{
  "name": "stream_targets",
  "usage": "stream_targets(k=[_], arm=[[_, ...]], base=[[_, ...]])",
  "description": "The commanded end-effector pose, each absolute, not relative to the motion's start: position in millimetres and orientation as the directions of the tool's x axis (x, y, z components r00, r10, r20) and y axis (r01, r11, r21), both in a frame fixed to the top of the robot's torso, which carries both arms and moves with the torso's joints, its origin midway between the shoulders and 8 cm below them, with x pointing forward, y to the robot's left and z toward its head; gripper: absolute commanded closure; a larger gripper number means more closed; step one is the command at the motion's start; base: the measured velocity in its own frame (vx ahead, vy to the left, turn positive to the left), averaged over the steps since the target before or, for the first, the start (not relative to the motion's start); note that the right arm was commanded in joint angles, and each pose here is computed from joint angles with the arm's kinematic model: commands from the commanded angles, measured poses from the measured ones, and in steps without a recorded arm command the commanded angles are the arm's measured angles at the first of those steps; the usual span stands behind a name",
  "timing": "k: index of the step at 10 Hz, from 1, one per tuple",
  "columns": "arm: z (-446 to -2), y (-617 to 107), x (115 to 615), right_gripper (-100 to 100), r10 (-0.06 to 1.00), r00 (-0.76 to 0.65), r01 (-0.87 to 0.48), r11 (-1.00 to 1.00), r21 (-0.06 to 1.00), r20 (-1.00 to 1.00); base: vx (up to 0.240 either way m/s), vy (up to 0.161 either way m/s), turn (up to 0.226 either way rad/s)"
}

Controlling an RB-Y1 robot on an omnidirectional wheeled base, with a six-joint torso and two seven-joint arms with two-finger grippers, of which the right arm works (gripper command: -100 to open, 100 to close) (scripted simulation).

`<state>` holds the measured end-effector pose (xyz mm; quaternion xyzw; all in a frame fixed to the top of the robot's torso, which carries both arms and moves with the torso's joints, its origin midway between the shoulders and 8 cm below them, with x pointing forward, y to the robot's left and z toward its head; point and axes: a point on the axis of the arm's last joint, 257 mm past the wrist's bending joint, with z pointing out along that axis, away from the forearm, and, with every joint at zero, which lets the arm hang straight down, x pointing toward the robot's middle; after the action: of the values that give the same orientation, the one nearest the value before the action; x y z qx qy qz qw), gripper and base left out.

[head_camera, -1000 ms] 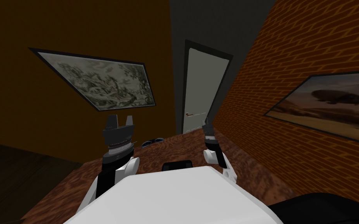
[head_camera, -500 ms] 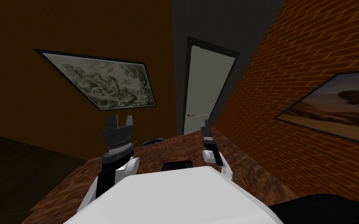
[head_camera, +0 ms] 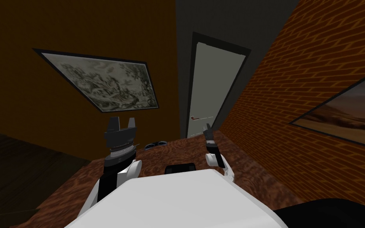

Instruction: Pull the door open

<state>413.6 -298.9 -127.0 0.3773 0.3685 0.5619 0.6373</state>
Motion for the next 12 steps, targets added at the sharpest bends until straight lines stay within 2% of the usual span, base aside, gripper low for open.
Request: stream_targets(k=[1,12], arm=[[-136.7,-299.9,415.3,-100,0.995,0.095,-0.426,0.080,0.901,-0.044],[-225.7,-312.6,429.7,-100,0.998,0.065,-0.301,0.040,0.953,-0.021]], base=[[0.038,-0.027,0.044],[0.060,-0.038,0.075]])
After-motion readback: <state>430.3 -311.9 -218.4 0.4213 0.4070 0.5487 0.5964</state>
